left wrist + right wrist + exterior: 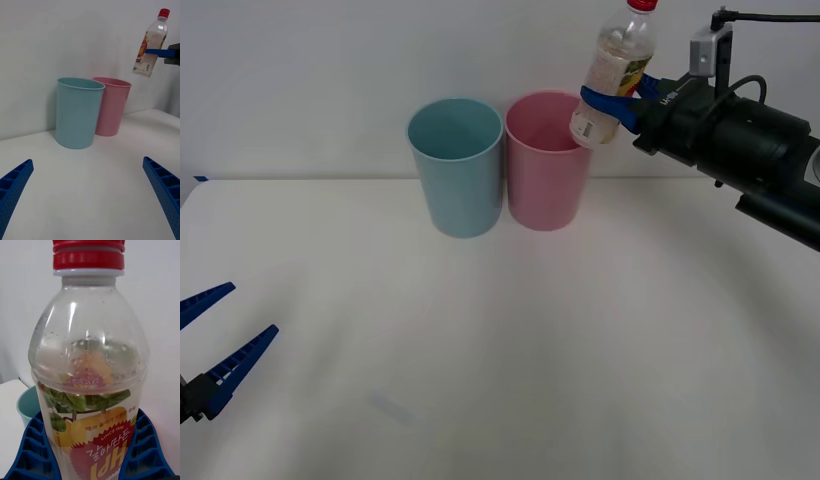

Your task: Grasp the object on the table and drop it into the matching bin: aluminum can to the light blue bin, PET bottle to the pink bin.

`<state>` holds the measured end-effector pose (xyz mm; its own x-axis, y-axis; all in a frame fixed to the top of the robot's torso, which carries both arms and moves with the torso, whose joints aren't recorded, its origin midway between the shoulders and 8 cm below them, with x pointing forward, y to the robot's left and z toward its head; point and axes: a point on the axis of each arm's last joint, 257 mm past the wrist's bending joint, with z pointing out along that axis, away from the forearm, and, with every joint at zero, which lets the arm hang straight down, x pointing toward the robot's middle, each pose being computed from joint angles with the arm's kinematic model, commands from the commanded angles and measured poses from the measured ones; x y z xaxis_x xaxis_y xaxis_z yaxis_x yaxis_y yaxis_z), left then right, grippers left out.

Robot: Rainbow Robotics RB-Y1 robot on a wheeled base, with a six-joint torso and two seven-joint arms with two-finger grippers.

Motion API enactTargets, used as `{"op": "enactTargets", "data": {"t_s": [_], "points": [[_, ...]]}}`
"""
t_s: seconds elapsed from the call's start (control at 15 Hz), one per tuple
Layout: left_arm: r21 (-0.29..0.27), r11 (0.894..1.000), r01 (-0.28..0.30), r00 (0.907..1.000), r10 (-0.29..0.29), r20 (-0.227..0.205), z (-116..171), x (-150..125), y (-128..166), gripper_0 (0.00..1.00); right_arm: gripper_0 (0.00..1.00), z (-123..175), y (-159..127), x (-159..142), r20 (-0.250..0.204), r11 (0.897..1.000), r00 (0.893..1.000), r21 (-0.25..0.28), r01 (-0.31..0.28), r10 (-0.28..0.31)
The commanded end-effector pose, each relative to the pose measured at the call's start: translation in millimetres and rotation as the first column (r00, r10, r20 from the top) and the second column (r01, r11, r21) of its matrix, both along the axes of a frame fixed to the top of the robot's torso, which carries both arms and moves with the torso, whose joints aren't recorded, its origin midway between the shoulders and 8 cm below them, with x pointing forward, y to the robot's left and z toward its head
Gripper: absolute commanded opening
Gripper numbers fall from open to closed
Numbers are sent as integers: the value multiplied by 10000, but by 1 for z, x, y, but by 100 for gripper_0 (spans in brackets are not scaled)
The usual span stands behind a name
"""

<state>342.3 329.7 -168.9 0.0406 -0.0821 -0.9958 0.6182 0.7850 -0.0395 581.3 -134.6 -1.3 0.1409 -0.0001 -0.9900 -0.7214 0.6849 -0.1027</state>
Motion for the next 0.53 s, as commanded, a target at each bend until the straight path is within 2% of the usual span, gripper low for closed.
{"op": "enactTargets", "data": {"t_s": [0.07, 0.53], "points": [[0, 10000, 0, 10000, 0, 0, 0, 0, 0, 100, 0, 3, 14, 20, -117, 9999, 9998, -84, -129, 128], [0, 10000, 0, 10000, 0, 0, 0, 0, 0, 100, 0, 4, 34, 68, -604, 9996, 9981, -276, 116, -133]]}}
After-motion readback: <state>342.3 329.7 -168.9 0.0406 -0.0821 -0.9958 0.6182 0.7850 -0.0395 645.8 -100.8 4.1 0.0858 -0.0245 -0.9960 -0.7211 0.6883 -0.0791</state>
